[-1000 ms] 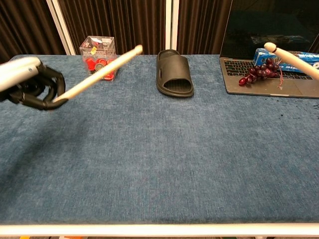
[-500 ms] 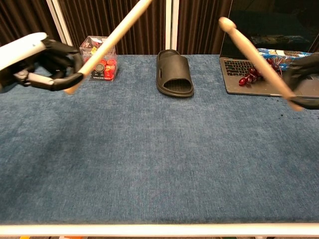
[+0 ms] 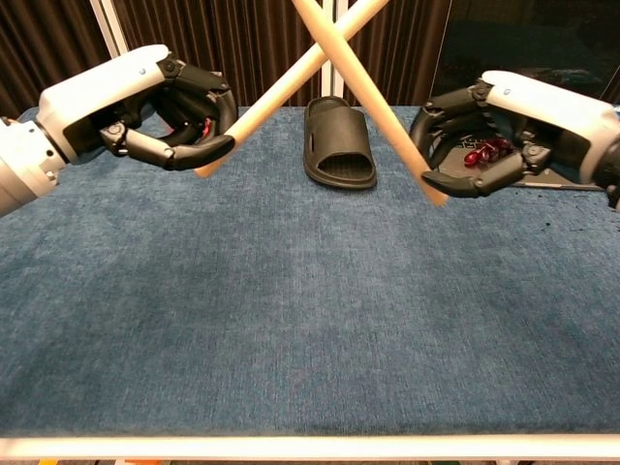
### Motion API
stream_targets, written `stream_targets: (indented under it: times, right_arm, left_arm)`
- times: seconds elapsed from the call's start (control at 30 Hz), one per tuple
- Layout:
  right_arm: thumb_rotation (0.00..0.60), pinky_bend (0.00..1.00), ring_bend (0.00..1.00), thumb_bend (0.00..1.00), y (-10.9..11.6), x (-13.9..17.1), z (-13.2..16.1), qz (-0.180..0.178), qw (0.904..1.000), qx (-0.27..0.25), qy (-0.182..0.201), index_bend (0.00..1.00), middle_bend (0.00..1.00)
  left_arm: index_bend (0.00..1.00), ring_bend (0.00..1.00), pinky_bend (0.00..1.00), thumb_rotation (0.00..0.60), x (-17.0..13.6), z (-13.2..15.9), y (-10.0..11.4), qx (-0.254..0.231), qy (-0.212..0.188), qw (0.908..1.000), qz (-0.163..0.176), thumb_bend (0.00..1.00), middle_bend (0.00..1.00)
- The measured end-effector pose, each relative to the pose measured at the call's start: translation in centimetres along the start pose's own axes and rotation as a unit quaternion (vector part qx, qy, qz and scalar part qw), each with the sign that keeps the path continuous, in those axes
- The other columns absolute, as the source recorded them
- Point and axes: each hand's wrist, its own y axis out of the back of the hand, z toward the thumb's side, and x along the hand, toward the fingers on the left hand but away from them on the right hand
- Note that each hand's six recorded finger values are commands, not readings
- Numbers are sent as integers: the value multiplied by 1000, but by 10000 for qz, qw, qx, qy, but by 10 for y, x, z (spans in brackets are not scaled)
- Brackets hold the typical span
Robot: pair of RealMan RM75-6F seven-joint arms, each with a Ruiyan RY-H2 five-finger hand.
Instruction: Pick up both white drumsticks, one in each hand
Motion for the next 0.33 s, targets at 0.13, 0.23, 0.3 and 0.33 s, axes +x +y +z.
stream_targets:
  times: [0.13, 0.23, 0.3, 0.33]
  right_arm:
    - [600, 348, 307, 835, -5, -7, 5, -5, 10000, -32, 53, 558, 559]
    - [600, 348, 307, 834, -7, -10, 7, 0, 10000, -42, 66, 558, 559]
    - [600, 348, 308, 834, -8, -11, 8, 3, 10000, -56, 79, 559, 559]
    - [600, 348, 308, 834, -8, -11, 8, 0, 9999, -59, 84, 559, 559]
  left_arm:
    - [680, 870, 933, 502, 4, 2, -3, 23, -35, 10000, -53, 584, 735]
    - [680, 869, 932, 503, 6, 4, -5, 33, -59, 9999, -74, 584, 735]
    - [680, 870, 932, 502, 6, 4, -6, 36, -63, 9999, -87, 584, 735]
    - [680, 870, 932, 503, 6, 4, -6, 34, -64, 9999, -95, 584, 735]
